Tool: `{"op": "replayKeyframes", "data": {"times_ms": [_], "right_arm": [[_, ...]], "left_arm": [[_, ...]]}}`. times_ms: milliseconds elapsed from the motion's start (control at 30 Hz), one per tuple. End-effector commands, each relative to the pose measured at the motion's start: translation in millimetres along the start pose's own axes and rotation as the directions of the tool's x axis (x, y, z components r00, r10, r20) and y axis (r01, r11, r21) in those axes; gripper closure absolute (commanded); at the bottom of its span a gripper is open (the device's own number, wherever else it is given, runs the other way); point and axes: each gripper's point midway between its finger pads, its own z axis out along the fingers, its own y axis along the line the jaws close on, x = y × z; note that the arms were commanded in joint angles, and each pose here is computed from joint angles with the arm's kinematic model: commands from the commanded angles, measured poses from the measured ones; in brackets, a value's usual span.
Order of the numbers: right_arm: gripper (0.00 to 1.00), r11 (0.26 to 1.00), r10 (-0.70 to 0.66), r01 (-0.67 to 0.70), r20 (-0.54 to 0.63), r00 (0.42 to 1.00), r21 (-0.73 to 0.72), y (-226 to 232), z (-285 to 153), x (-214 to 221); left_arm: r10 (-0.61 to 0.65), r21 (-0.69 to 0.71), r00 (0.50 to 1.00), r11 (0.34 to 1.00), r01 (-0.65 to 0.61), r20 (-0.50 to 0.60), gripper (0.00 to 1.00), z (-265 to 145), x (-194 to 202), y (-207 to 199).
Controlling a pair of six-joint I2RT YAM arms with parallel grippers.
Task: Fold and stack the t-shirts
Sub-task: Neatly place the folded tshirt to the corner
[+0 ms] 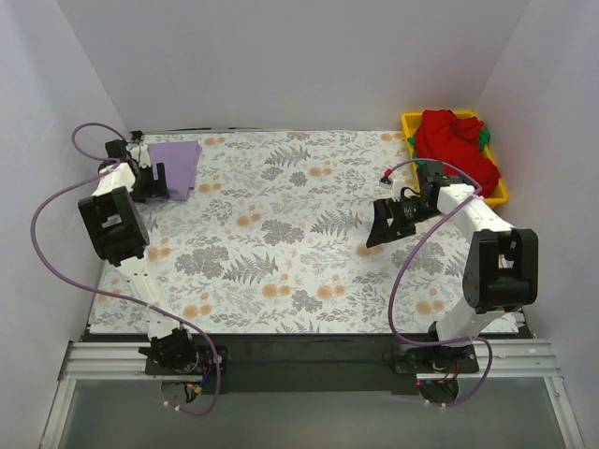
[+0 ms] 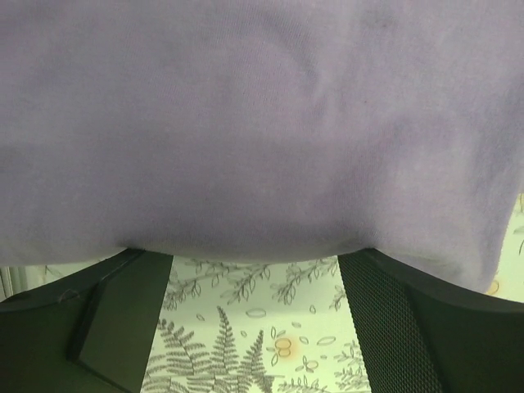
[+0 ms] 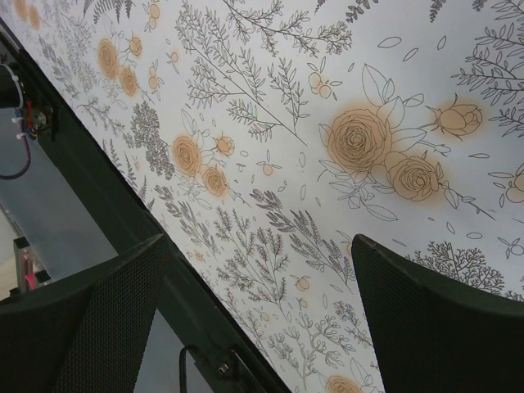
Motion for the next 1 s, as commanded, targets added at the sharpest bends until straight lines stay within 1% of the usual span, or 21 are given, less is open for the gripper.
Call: {"op": "replayKeyframes", "data": {"times_ms": [0, 33, 67, 233, 400, 433, 500, 533, 567, 600, 633, 700, 733, 767, 800, 833, 900, 933, 967], "right_arm": [[0.02, 1.000, -0.029, 0.029, 0.027, 0.999, -0.003, 1.0, -3.6, -13.4], [0.02, 0.999, -0.031, 0.031, 0.029, 0.999, -0.004, 1.4, -4.0, -14.5], [0.02, 1.000, -0.029, 0.029, 0.029, 0.999, -0.004, 0.8, -4.0, -14.4], [0.02, 1.000, -0.030, 0.030, 0.029, 0.999, -0.004, 0.9, -4.0, -16.1], [0.02, 0.999, -0.043, 0.042, 0.042, 0.998, 0.009, 2.2, -8.2, -19.3], [0.02, 0.999, -0.046, 0.045, 0.042, 0.998, 0.012, 2.8, -8.8, -19.6], [0.02, 0.998, -0.060, 0.058, 0.054, 0.997, 0.025, 4.2, -12.8, -24.0], [0.02, 0.998, -0.062, 0.060, 0.055, 0.997, 0.034, 3.3, -14.3, -24.7], [0.02, 0.997, -0.073, 0.070, 0.066, 0.995, 0.040, 4.2, -17.5, -29.0], [0.02, 0.996, -0.078, 0.075, 0.072, 0.994, 0.047, 4.5, -20.1, -30.4], [0.02, 0.995, -0.081, 0.076, 0.080, 0.994, 0.056, 3.8, -23.6, -32.6], [0.02, 0.993, -0.097, 0.089, 0.102, 0.990, 0.072, 4.2, -31.6, -39.5], [0.02, 0.993, -0.097, 0.087, 0.119, 0.988, 0.081, 2.4, -36.7, -42.9], [0.02, 0.992, -0.097, 0.086, 0.130, 0.987, 0.088, 1.5, -40.7, -45.1], [0.02, 0.991, -0.110, 0.097, 0.146, 0.983, 0.097, 3.8, -46.5, -50.0], [0.02, 0.989, -0.113, 0.096, 0.157, 0.981, 0.115, 1.1, -52.3, -52.7], [0.02, 0.985, -0.129, 0.105, 0.173, 0.977, 0.138, 3.2, -61.7, -56.2], [0.02, 0.980, -0.143, 0.114, 0.180, 0.973, 0.161, 3.0, -67.4, -59.6], [0.02, 0.977, -0.153, 0.120, 0.186, 0.971, 0.175, 2.1, -71.5, -60.8]], "left_arm": [[-0.044, 0.067, 0.994, 0.996, 0.051, -0.099, 0.21, 31.2, 27.3, -15.3], [-0.046, 0.072, 0.993, 0.996, 0.054, -0.109, 0.21, 36.2, 29.1, -16.1], [-0.043, 0.069, 0.995, 0.996, 0.049, -0.091, 0.21, 35.9, 19.4, -15.1], [-0.029, 0.076, 0.996, 0.997, 0.035, -0.082, 0.21, 45.4, 7.2, -20.5], [-0.019, 0.112, 0.997, 0.993, 0.027, -0.076, 0.20, 33.2, 0.9, -38.3], [-0.018, 0.136, 0.998, 0.990, 0.026, -0.056, 0.20, 21.1, -6.1, -45.4], [-0.023, 0.173, 0.998, 0.984, 0.032, -0.055, 0.18, 2.7, -10.7, -54.5], [-0.018, 0.209, 1.000, 0.978, 0.022, -0.021, 0.17, -16.6, -24.4, -62.4], [-0.017, 0.225, 0.999, 0.974, 0.024, -0.031, 0.16, -29.8, -24.5, -67.6], [-0.014, 0.239, 1.000, 0.971, 0.018, -0.017, 0.16, -42.0, -29.5, -72.2], [-0.001, 0.249, 1.000, 0.968, -0.006, 0.028, 0.16, -67.3, -42.3, -79.1], [0.038, 0.273, 0.998, 0.961, -0.052, 0.054, 0.15, -90.8, -43.5, -96.2], [0.061, 0.269, 0.992, 0.959, -0.089, 0.111, 0.14, -116.7, -54.0, -104.6], [0.091, 0.285, 0.990, 0.951, -0.119, 0.110, 0.13, -125.5, -49.7, -120.1], [0.104, 0.289, 0.987, 0.947, -0.137, 0.125, 0.12, -136.7, -51.0, -127.5], [0.119, 0.297, 0.979, 0.941, -0.164, 0.164, 0.12, -157.9, -55.7, -137.6], [0.121, 0.331, 0.977, 0.928, -0.174, 0.177, 0.11, -174.3, -51.1, -159.4], [0.125, 0.336, 0.969, 0.922, -0.193, 0.214, 0.11, -193.3, -54.0, -169.6], [0.140, 0.354, 0.964, 0.910, -0.216, 0.228, 0.10, -201.8, -51.5, -184.0]]}}
